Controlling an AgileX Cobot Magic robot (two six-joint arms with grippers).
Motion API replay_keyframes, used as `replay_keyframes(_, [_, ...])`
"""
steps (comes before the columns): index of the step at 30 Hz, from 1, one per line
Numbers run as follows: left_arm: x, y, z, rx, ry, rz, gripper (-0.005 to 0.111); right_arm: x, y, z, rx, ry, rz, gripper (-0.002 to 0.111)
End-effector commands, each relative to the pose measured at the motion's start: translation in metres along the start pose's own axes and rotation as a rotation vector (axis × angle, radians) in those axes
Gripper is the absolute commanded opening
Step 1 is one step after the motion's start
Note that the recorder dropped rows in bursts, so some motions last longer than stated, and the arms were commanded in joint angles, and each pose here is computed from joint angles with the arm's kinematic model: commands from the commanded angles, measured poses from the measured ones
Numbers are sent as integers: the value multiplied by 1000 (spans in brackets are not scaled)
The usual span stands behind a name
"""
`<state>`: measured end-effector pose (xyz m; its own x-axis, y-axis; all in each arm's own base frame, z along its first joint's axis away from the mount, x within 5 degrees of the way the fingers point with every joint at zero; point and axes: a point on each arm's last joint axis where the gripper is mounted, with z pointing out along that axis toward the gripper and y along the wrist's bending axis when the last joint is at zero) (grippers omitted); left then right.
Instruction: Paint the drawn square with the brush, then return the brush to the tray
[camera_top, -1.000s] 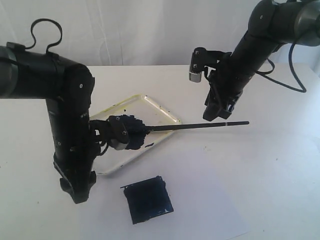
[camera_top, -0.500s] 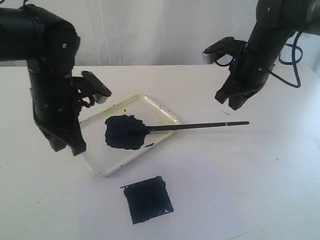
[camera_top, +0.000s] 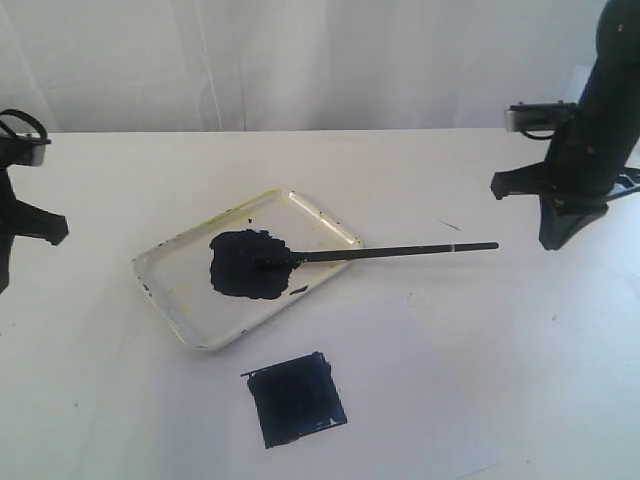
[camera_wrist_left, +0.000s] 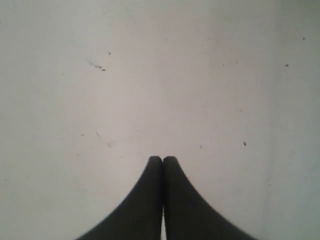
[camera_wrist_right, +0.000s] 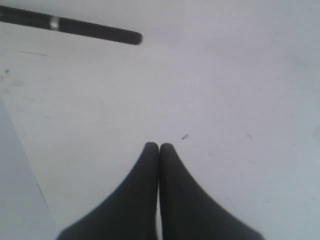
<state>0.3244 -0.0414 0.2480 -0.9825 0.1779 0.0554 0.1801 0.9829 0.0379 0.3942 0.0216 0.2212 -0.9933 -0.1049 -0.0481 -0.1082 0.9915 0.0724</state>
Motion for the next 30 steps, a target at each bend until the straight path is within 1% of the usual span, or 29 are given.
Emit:
replay_keyframes(1, [11, 15, -4, 58, 83, -89, 0, 16, -18, 5, -3, 48, 63, 0])
replay_keyframes(5, [13, 27, -3, 77, 83, -134, 0, 33, -27, 3, -3, 65, 72, 0])
replay_keyframes(7, [13, 30, -3, 84, 82, -148, 0, 39, -30, 0, 0, 33, 84, 0])
replay_keyframes(10, [15, 30, -6, 90, 73, -115, 0, 51, -27, -10, 3, 1, 84, 0])
replay_keyframes(12, [22, 28, -20, 98, 24, -87, 0, 62, -24, -25, 4, -23, 67, 0])
replay_keyframes(13, [31, 27, -36, 92, -32, -87, 0, 73, -21, -38, 7, -51, 57, 0])
replay_keyframes(14, [37, 27, -46, 88, -64, -86, 0, 78, -20, -44, 12, -68, 55, 0])
replay_keyframes(16, [66, 24, -81, 69, -192, -86, 0, 106, -14, -75, 32, -165, 43, 0])
replay_keyframes(17, [79, 23, -91, 56, -232, -85, 0, 118, -11, -86, 44, -205, 36, 0])
replay_keyframes(18, [96, 24, -104, 21, -287, -90, 0, 135, -8, -102, 55, -268, 31, 0])
replay_keyframes(21, [148, 20, -134, -36, -440, -90, 0, 181, 4, -150, 83, -493, 17, 0])
replay_keyframes(22, [169, 19, -143, -61, -501, -91, 0, 202, 8, -167, 95, -588, 10, 0])
replay_keyframes(24, [207, 17, -155, -109, -605, -101, 0, 240, 16, -193, 118, -737, -5, 0])
replay_keyframes(27, [246, 12, -165, -132, -725, -109, 0, 284, 25, -212, 144, -882, -29, 0])
replay_keyframes(30, [286, 6, -171, -147, -851, -117, 0, 323, 32, -222, 171, -1019, -54, 0])
